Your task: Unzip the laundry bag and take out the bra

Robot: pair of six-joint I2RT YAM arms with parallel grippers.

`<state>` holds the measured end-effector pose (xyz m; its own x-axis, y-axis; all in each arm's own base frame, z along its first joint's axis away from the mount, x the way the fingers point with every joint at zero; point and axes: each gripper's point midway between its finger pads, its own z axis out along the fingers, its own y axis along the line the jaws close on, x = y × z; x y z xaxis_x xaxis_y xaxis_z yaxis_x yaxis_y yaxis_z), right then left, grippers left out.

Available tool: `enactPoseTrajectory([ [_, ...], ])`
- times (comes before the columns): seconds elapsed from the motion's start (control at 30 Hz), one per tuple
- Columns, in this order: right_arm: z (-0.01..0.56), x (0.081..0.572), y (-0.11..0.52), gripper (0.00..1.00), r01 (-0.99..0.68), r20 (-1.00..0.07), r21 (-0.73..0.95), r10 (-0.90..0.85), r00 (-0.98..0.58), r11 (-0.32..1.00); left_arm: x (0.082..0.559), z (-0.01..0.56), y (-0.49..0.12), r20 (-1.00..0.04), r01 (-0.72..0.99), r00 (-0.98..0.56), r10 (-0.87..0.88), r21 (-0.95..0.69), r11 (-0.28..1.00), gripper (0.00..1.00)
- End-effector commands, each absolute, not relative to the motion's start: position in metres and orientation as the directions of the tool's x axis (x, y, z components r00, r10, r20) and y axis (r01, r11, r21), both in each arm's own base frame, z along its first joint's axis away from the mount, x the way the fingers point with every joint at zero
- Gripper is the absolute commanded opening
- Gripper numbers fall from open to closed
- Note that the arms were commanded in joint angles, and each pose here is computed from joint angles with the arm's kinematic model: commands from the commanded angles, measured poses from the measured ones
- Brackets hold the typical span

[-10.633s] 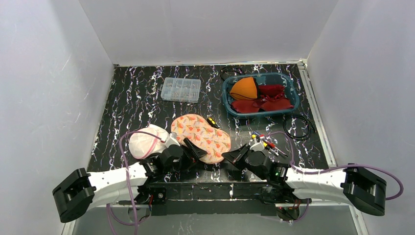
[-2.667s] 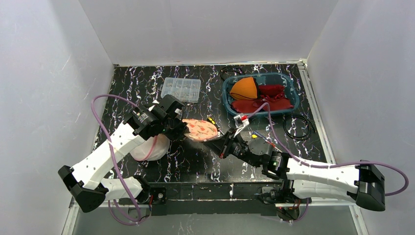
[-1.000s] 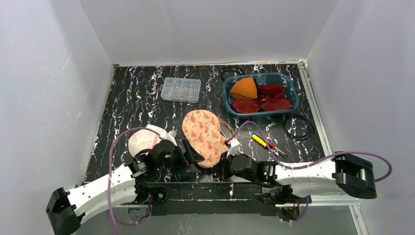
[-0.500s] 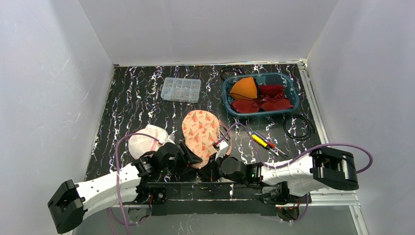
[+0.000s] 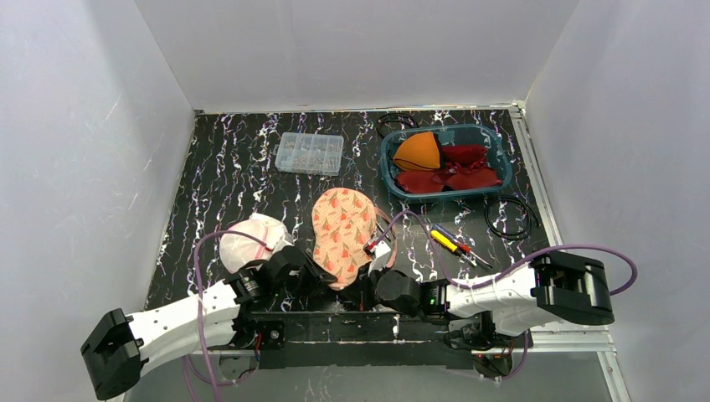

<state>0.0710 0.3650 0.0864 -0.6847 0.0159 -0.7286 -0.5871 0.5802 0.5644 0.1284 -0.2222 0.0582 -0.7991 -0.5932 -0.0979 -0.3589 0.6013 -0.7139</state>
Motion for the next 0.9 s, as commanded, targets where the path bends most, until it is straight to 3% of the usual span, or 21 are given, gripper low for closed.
enactPoseTrajectory([
  [0.0,0.108,0.075,0.37,0.01,-0.586,-0.748,0.555,0.047,-0.662,0.59,0.132,0.049,-0.202,-0.17,-0.383,-0.769,-0.616,-0.65,0.657,0.15],
  [0.23,0.096,0.082,0.342,0.01,-0.538,-0.748,0.509,0.037,-0.663,0.672,0.133,0.054,-0.201,-0.199,-0.35,-0.779,-0.594,-0.648,0.677,0.0],
  [0.6,0.085,0.098,0.288,0.01,-0.467,-0.774,0.387,0.005,-0.634,0.795,0.137,0.066,-0.209,-0.326,-0.163,-0.847,-0.42,-0.593,0.788,0.0],
  [0.87,0.084,0.091,0.271,0.01,-0.518,-0.779,0.344,-0.071,-0.623,0.783,0.149,0.069,-0.221,-0.428,0.051,-0.887,-0.175,-0.467,0.883,0.0],
])
